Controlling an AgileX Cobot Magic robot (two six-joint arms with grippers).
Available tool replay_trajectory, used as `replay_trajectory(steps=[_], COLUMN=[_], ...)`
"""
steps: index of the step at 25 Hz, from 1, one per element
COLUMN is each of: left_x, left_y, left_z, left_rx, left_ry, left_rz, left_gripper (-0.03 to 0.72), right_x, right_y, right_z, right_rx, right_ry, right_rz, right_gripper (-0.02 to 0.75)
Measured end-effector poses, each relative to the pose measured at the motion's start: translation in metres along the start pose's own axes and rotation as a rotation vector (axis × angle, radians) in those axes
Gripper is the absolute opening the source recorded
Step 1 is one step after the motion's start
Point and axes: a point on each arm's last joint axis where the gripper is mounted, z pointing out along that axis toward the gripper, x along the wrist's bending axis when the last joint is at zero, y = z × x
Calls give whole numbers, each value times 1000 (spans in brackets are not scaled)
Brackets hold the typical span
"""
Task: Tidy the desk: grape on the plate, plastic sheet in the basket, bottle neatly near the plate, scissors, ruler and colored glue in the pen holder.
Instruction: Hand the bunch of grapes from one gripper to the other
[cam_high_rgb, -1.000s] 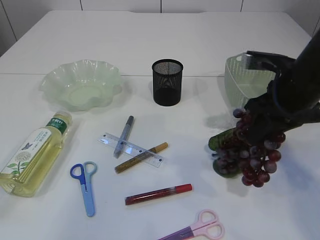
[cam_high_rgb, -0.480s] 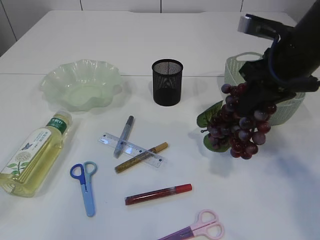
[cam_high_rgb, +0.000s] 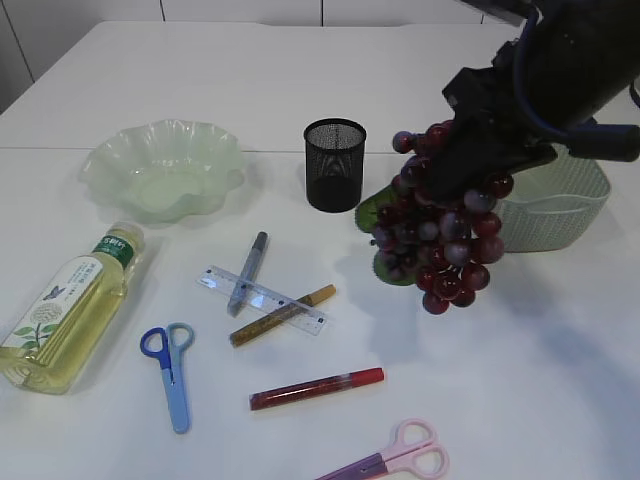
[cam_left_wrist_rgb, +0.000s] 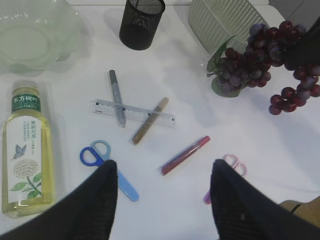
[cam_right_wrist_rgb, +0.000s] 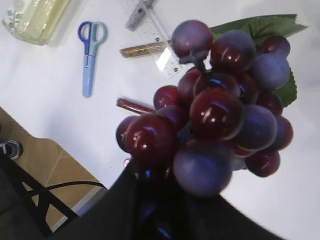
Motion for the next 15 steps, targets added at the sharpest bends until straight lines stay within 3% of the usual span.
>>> replay_trajectory(steps=[8,15], left_x=[16,27], left_y=[8,12], left_z=[37,85], left_rx=[91,162], left_ry=[-5,-122], left_rz=[181,307], left_gripper=[433,433], right_x=[38,50], right_y=[10,17], right_z=[-8,-14], right_rx=[-50,-108], right_ry=[85,184], right_rz=[-131,-112], right_gripper=[162,162])
